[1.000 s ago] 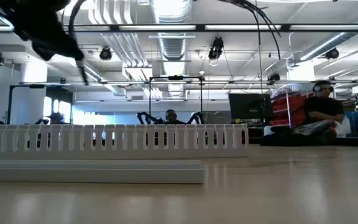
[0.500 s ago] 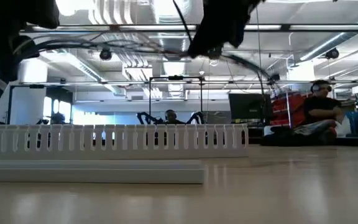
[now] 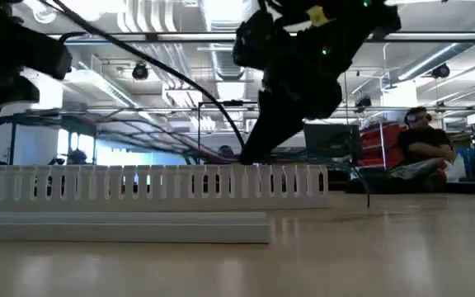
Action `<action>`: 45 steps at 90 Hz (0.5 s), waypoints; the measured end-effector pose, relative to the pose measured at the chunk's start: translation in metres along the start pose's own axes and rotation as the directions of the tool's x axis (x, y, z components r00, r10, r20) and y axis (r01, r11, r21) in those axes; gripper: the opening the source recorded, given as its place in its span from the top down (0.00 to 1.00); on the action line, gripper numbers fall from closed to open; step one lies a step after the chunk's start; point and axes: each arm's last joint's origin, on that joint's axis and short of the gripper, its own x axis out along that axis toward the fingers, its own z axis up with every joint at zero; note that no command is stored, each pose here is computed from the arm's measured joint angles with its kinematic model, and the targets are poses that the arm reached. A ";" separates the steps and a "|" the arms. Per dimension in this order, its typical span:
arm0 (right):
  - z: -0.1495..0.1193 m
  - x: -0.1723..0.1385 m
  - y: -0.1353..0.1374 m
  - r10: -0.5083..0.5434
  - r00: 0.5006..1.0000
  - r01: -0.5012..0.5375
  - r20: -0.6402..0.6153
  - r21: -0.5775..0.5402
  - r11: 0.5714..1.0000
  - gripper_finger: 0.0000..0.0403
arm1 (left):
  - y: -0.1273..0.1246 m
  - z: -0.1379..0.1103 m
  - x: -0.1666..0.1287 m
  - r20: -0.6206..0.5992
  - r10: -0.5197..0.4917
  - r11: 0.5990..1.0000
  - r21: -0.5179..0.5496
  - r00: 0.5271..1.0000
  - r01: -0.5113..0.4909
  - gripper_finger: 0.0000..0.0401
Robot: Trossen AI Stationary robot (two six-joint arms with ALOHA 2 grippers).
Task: Ziptie cables
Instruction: Put the zip-tied cables in the cable duct
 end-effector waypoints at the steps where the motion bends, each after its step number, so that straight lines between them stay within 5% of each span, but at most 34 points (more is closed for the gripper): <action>1: 0.001 0.000 0.000 0.001 1.000 -0.001 0.001 0.002 1.000 0.99 | 0.000 0.000 0.001 -0.006 0.001 1.000 0.000 1.000 -0.001 0.95; 45: 0.026 -0.015 -0.018 -0.024 0.998 0.009 -0.063 -0.224 0.974 0.99 | -0.001 -0.002 0.011 -0.079 0.000 1.000 0.002 0.997 0.000 0.95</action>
